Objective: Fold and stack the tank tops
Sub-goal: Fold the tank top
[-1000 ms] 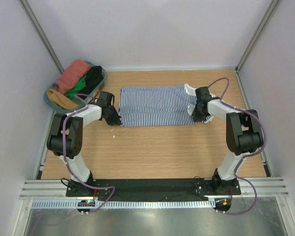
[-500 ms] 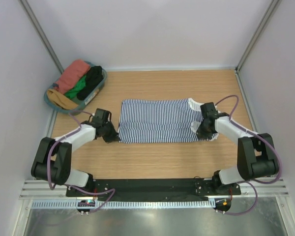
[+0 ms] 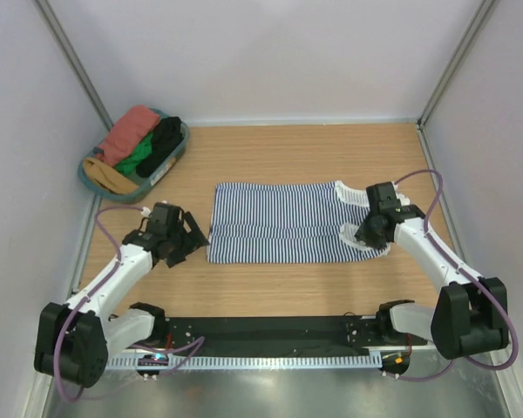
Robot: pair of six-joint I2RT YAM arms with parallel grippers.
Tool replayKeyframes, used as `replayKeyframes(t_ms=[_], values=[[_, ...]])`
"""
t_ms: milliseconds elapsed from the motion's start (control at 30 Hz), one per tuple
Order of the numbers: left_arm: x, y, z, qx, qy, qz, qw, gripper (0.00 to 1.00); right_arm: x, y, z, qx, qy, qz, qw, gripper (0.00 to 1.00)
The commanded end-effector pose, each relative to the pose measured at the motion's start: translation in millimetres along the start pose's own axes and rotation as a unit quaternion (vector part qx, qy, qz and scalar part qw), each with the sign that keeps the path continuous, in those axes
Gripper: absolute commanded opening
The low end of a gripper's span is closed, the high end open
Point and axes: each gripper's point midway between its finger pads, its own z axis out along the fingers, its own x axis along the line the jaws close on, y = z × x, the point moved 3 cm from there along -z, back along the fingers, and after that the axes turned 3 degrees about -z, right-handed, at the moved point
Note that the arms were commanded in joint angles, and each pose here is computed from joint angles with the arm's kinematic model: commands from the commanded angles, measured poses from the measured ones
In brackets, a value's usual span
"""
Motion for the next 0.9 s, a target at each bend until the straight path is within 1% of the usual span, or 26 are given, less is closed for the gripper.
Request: replayKeyframes(t_ms=[0,33,67,100,133,200,233,267,367,400,433,467,500,533,567,600,633,667,700,800,867], values=[[-13,35,-18,-0.064,0.018,0.025,0.997,0.85,29,33,-14,-0.033,0.059,-0.065,0.996,0.34],[-24,46,-20,-0.07,0.012,0.031,0.997,0.86,45,46,-19,-0.048,0.093,-0.074,0.992,0.35],[-31,51,-20,-0.072,0.007,0.032,0.997,0.85,57,47,-22,-0.043,0.125,-0.086,0.987,0.36],[-40,56,-18,-0.072,-0.003,0.035,0.997,0.82,61,52,-18,-0.046,0.129,-0.097,0.986,0.42],[-54,64,-15,-0.068,-0.012,0.038,0.997,0.82,77,62,-26,-0.056,0.163,-0.098,0.98,0.44],[-71,73,-10,-0.063,-0.028,0.046,0.997,0.8,87,72,-19,-0.051,0.161,-0.099,0.981,0.47],[-85,85,-12,-0.071,-0.04,0.047,0.996,0.8,97,85,-23,-0.067,0.172,-0.099,0.978,0.48],[-88,88,1,-0.063,-0.03,0.053,0.996,0.79,102,90,-20,-0.067,0.173,-0.101,0.978,0.49],[-110,106,11,-0.069,-0.041,0.06,0.995,0.75,121,108,-3,-0.07,0.174,-0.104,0.977,0.51],[-111,108,26,-0.061,-0.032,0.061,0.996,0.75,125,113,0,-0.071,0.172,-0.107,0.977,0.51],[-122,117,27,-0.067,-0.039,0.062,0.995,0.74,133,124,2,-0.079,0.173,-0.106,0.976,0.52],[-121,118,43,-0.055,-0.026,0.064,0.996,0.74,136,124,17,-0.067,0.162,-0.11,0.978,0.52],[-132,127,44,-0.062,-0.031,0.066,0.995,0.74,143,135,18,-0.076,0.163,-0.108,0.978,0.53],[-134,131,50,-0.062,-0.028,0.067,0.995,0.74,147,138,23,-0.077,0.162,-0.108,0.978,0.53],[-135,134,57,-0.061,-0.021,0.068,0.996,0.74,148,138,37,-0.066,0.152,-0.11,0.98,0.55],[-130,134,74,-0.048,-0.002,0.069,0.996,0.74,151,141,41,-0.066,0.149,-0.11,0.98,0.56],[-140,145,77,-0.052,-0.003,0.07,0.996,0.74,157,149,40,-0.074,0.154,-0.112,0.979,0.56],[-137,145,83,-0.04,0.009,0.071,0.997,0.73,155,150,56,-0.07,0.127,-0.112,0.983,0.56],[-140,153,95,-0.035,0.016,0.071,0.997,0.72,158,157,56,-0.073,0.123,-0.113,0.983,0.55],[-138,158,109,-0.022,0.028,0.073,0.997,0.71,158,159,77,-0.064,0.097,-0.12,0.986,0.54],[-136,159,120,-0.013,0.032,0.073,0.997,0.71,161,162,82,-0.063,0.098,-0.121,0.986,0.52]])
